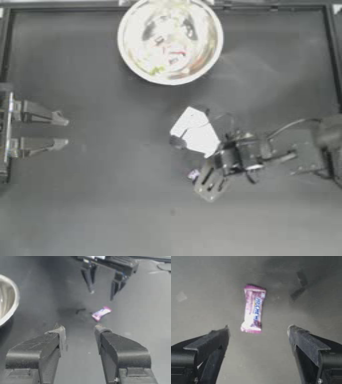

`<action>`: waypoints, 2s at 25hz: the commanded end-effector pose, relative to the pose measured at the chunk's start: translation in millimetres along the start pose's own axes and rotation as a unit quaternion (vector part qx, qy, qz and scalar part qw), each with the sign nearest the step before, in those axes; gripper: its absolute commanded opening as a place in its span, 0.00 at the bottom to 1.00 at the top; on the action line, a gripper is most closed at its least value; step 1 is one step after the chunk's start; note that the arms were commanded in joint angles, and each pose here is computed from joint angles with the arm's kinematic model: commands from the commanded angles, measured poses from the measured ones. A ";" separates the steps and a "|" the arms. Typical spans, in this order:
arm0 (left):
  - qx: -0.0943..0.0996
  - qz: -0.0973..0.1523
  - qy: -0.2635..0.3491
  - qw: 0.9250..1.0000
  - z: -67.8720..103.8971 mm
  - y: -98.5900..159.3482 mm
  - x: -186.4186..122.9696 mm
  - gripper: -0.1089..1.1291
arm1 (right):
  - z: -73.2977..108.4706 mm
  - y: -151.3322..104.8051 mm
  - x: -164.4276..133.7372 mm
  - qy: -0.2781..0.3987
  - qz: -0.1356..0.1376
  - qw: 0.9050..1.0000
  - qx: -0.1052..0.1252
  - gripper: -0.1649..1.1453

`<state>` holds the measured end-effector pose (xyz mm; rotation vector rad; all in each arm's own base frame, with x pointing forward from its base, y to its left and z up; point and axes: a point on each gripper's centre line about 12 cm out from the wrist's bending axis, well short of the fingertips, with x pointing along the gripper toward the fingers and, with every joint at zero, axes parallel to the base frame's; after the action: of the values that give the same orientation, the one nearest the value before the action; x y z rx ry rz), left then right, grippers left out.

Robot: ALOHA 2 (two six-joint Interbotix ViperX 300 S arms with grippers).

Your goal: Put candies in bowl

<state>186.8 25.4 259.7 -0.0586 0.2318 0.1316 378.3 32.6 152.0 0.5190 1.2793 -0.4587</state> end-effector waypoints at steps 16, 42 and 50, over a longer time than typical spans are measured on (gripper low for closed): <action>0.000 0.000 -0.011 1.000 1.8 0.2 -5.4 0.73 | 11.1 16.0 26.0 -0.004 -0.014 1.000 -0.011 0.87; -0.001 -0.001 -0.009 1.000 1.7 -0.3 -5.5 0.73 | 9.1 23.1 29.5 -0.021 -0.064 0.996 -0.059 0.29; -0.003 -0.001 -0.012 1.000 2.0 -0.3 -7.2 0.73 | 24.3 5.6 -25.2 -0.136 -0.067 0.986 -0.073 0.29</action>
<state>179.7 24.1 259.2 -0.0609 0.2188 0.1293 396.1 28.2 155.5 0.2344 1.1624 -0.5339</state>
